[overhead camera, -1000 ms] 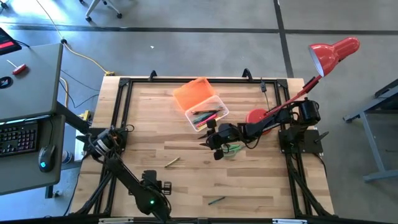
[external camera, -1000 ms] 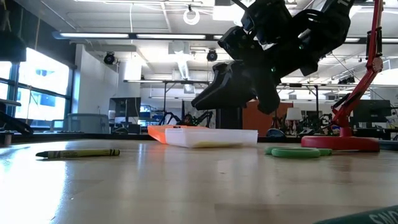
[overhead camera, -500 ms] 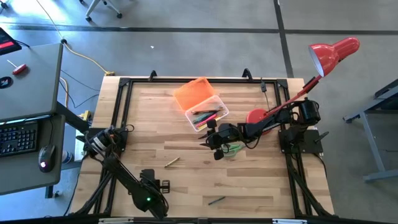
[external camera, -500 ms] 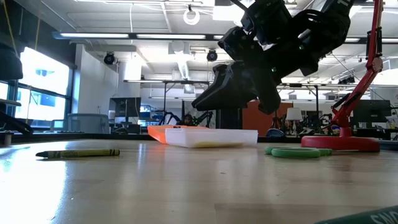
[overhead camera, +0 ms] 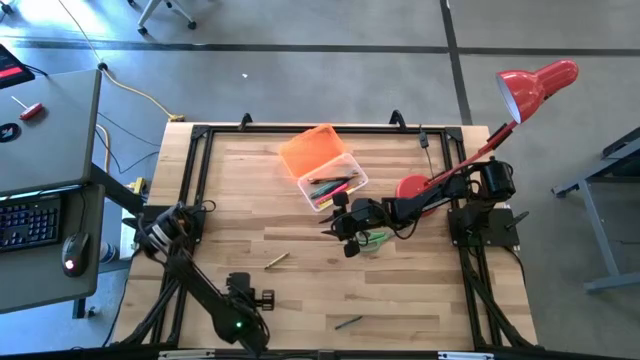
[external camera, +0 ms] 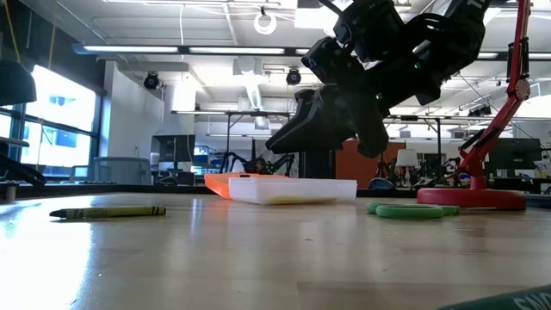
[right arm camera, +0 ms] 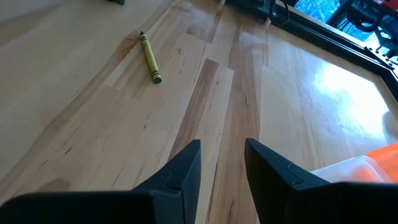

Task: Pick & place school supplies into a supply box
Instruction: Put the dark green crayon into the orange supply box

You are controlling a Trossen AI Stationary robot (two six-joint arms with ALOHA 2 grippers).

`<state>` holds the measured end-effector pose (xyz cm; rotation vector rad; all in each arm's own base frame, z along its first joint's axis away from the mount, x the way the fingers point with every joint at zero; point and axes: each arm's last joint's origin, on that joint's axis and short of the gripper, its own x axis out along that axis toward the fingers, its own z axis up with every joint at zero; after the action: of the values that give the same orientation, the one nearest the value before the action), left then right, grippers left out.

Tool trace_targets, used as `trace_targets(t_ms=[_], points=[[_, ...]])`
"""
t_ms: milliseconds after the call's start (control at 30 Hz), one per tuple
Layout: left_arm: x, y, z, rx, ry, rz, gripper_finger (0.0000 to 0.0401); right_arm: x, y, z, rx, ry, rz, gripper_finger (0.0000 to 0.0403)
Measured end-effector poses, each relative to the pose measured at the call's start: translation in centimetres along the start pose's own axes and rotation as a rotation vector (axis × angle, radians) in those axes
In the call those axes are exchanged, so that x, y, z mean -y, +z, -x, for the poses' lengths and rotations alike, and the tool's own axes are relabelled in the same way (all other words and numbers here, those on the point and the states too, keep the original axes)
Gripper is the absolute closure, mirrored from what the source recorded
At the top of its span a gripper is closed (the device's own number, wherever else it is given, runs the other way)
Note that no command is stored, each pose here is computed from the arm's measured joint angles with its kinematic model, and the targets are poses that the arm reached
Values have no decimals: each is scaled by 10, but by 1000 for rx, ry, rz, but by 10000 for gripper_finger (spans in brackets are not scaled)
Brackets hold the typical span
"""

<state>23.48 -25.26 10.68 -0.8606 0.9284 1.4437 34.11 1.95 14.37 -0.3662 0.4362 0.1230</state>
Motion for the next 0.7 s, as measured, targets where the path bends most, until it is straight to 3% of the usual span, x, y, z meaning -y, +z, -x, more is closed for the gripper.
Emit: trace_targets(t_ms=[167, 300, 467, 700], points=[[-1, 1, -6, 80, -10, 32, 313, 0, 0, 0, 1, 3, 1, 299], [-5, 9, -13, 219, 21, 7, 280, 0, 0, 0, 2, 2, 6, 299], [-9, 11, -29, 339, -12, -5, 280, 0, 0, 0, 4, 2, 7, 299], [-12, 6, -33, 338, 18, 1, 306, 0, 0, 0, -2, 12, -14, 299]])
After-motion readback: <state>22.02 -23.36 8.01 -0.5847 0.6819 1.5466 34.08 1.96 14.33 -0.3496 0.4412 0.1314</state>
